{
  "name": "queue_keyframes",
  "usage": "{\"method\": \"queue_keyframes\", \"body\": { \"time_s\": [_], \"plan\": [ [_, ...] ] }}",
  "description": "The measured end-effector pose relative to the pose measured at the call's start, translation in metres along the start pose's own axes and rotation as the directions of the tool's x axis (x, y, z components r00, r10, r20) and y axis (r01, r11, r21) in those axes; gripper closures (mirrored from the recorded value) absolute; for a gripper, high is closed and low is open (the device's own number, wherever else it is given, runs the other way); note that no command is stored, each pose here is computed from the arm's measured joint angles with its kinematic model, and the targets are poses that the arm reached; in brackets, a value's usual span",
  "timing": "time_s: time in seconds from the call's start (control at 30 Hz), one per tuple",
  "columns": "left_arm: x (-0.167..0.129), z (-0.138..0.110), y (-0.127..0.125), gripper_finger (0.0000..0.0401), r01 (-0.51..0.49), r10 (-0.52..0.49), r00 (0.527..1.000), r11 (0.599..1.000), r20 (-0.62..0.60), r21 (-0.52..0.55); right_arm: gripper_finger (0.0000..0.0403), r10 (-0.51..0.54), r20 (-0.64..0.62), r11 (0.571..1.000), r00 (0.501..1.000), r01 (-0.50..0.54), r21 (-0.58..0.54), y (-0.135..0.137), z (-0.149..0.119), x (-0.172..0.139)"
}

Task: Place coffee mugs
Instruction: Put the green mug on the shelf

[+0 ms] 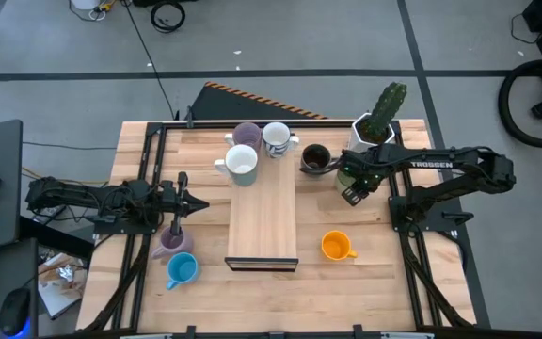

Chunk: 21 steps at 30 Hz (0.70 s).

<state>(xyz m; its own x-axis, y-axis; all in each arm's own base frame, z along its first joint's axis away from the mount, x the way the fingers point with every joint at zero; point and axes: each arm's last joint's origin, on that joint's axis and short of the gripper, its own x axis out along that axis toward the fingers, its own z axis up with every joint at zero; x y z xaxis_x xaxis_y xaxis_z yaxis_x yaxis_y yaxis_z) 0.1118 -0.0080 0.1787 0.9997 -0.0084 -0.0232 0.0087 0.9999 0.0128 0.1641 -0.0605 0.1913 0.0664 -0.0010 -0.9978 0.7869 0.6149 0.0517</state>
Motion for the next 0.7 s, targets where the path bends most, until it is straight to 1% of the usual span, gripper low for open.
{"method": "queue_keyframes", "body": {
  "time_s": [0.37, 0.7],
  "plan": [
    [0.0000, 0.0000, 0.0000, 0.0378, 0.000, 0.000, 1.000, 1.000, 0.000, 0.000, 0.0333, -0.004, -0.015, 0.999, 1.000, 0.003, -0.034, 0.0016, -0.0027, 0.0000],
    [0.0000, 0.0000, 0.0000, 0.0378, 0.000, 0.000, 1.000, 1.000, 0.000, 0.000, 0.0336, 0.017, -0.035, 0.993, 0.999, -0.021, -0.115, 0.0043, -0.0053, -0.0042]
  ]
}}
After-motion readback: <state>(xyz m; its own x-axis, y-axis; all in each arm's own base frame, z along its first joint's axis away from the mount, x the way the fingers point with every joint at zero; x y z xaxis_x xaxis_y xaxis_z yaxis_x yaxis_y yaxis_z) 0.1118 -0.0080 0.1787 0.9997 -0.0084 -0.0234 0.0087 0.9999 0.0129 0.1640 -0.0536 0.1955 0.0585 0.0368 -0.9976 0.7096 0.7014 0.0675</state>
